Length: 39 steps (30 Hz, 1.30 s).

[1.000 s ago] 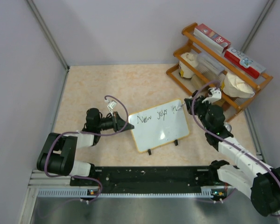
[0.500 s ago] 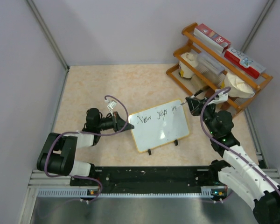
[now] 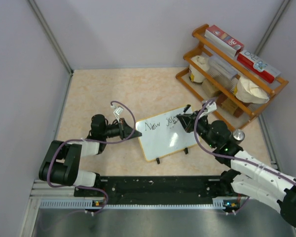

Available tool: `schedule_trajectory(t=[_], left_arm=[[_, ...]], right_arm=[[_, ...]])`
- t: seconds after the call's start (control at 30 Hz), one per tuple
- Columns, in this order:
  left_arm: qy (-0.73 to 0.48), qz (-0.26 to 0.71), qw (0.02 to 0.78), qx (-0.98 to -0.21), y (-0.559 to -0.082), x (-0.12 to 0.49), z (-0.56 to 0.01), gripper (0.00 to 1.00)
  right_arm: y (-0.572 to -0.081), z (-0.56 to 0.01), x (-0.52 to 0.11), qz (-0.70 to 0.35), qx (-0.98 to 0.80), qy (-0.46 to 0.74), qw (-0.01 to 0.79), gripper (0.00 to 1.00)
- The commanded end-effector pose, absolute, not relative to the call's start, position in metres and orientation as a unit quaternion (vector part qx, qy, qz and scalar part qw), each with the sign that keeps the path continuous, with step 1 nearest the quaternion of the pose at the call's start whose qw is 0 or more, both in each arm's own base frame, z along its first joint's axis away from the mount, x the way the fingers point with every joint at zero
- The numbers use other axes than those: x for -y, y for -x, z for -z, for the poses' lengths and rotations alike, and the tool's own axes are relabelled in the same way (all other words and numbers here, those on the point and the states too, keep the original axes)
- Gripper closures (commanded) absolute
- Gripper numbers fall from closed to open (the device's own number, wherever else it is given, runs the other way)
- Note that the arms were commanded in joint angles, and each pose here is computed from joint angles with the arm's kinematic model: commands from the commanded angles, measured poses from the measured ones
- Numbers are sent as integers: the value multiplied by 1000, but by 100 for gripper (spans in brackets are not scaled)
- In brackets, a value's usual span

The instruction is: Write a sentence on the whiteboard

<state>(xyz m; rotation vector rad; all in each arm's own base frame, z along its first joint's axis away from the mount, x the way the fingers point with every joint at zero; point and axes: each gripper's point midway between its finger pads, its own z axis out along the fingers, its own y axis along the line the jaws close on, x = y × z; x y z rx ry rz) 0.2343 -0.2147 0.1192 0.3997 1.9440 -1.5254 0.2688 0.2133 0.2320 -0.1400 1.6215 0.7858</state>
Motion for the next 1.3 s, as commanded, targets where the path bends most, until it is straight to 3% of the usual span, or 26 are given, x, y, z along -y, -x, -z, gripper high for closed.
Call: schedule_trajectory(t=[0.0, 0.57, 1.27], left_arm=[[-191, 588, 312, -721, -226, 218, -122, 100], [-191, 588, 312, -721, -226, 218, -122, 100], [-192, 589, 312, -720, -225, 219, -122, 100]], right_arm=[[-260, -269, -238, -359, -665, 81, 650, 100], [-231, -267, -328, -420, -642, 129, 628, 100], [-225, -222, -350, -404, -675, 147, 600, 100]])
